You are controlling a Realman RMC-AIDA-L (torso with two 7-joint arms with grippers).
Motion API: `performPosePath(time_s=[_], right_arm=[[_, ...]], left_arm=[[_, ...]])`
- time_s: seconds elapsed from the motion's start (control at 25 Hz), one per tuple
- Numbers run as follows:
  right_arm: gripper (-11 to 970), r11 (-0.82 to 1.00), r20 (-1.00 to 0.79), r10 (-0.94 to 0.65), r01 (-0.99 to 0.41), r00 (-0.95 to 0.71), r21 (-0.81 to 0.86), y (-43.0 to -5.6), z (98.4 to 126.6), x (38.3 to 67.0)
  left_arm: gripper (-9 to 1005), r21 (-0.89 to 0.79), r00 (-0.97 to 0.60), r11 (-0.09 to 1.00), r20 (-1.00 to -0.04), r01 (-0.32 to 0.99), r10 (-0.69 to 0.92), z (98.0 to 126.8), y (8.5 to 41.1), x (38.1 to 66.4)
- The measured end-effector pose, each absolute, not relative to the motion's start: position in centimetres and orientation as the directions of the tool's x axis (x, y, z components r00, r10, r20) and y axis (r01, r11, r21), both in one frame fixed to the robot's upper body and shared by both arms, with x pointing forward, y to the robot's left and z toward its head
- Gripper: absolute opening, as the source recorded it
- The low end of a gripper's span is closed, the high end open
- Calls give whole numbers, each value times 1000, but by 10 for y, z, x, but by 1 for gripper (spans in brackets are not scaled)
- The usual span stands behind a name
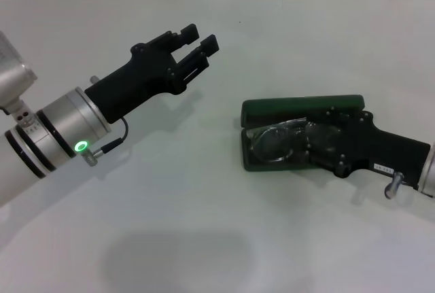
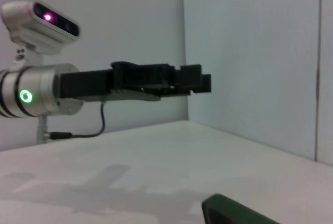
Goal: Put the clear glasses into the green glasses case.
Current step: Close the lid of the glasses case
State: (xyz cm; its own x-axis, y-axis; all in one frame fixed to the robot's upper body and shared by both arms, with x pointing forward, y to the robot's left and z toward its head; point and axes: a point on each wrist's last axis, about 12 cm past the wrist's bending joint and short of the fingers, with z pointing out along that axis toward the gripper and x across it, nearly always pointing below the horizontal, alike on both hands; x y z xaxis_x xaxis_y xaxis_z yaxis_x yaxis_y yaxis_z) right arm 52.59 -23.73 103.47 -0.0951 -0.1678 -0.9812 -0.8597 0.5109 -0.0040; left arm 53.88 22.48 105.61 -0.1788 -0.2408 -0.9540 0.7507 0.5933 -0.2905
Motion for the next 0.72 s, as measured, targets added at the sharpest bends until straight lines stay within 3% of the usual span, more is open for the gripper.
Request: performPosePath(time_s=[0.72], right_arm=[[568,484,-973,-197,-875,-118,8,-233,1030,522]], left_arm=[[499,-286,-184,593,-956,753,-228,1056,222,542]])
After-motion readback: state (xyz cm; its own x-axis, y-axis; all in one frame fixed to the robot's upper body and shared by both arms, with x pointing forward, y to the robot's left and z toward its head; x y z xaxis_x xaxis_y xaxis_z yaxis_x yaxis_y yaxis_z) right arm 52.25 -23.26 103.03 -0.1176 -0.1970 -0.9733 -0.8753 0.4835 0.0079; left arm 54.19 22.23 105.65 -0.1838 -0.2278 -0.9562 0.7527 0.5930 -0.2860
